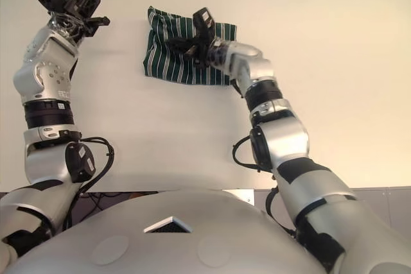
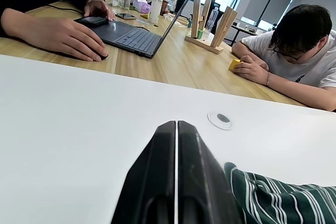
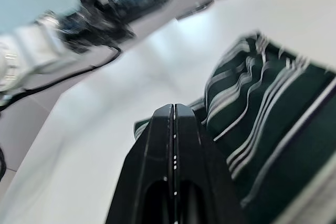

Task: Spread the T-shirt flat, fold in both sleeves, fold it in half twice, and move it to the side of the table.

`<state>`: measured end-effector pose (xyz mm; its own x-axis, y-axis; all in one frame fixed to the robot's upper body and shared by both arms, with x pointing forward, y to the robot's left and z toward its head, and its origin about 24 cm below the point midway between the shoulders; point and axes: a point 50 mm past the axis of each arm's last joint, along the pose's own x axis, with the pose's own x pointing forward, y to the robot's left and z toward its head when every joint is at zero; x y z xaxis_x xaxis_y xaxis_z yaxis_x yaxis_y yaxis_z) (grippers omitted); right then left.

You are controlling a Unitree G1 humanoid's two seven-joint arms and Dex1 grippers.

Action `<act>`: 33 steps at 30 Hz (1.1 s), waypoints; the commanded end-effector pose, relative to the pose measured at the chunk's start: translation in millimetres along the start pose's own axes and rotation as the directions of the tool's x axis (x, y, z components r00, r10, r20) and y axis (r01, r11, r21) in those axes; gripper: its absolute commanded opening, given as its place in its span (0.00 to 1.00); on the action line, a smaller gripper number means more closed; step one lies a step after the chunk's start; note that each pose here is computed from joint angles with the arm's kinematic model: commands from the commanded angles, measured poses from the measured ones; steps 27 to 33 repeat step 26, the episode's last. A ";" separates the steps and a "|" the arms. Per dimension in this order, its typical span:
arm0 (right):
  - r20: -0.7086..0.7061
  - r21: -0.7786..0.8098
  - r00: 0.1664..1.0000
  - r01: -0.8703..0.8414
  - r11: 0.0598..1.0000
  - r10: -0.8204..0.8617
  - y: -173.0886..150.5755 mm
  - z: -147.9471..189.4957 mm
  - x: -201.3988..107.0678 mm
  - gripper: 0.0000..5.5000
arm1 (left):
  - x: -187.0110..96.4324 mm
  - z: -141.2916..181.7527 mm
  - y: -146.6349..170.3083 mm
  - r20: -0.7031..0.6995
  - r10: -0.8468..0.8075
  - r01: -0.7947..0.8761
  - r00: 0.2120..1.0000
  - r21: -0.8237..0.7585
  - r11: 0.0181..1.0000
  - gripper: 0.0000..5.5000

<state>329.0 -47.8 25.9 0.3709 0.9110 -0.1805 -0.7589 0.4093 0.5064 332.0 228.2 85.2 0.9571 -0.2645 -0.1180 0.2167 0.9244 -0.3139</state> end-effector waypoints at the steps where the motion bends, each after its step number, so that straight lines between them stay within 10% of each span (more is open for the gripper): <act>1: -0.095 0.149 0.893 0.449 0.881 -0.439 -31.8 -24.0 -16.1 0.00 | -3.2 -8.8 -6.9 -0.019 0.000 0.000 1.000 -0.019 1.000 0.00; 6: -0.208 0.517 0.143 0.856 0.015 -0.968 -95.6 -61.6 -167.4 0.00 | -26.2 -27.5 -2.0 -0.038 0.059 -0.060 0.998 -0.043 0.997 0.00; 10: -0.242 0.465 -0.127 0.855 -0.230 -0.962 -99.5 -70.0 -252.7 0.00 | -43.2 -39.0 1.3 -0.032 0.130 -0.132 0.991 -0.069 0.989 0.00; 20: 0.598 -0.042 0.233 0.964 0.261 -0.767 -75.5 103.4 -186.7 0.00 | -42.9 -39.0 -35.9 0.089 0.154 -0.171 0.984 0.238 0.956 0.00; 33: 0.610 -0.194 0.365 0.929 0.314 -0.704 -55.1 88.3 -144.5 0.00 | -43.4 -55.6 -65.2 0.162 0.216 -0.245 0.963 0.191 0.950 0.00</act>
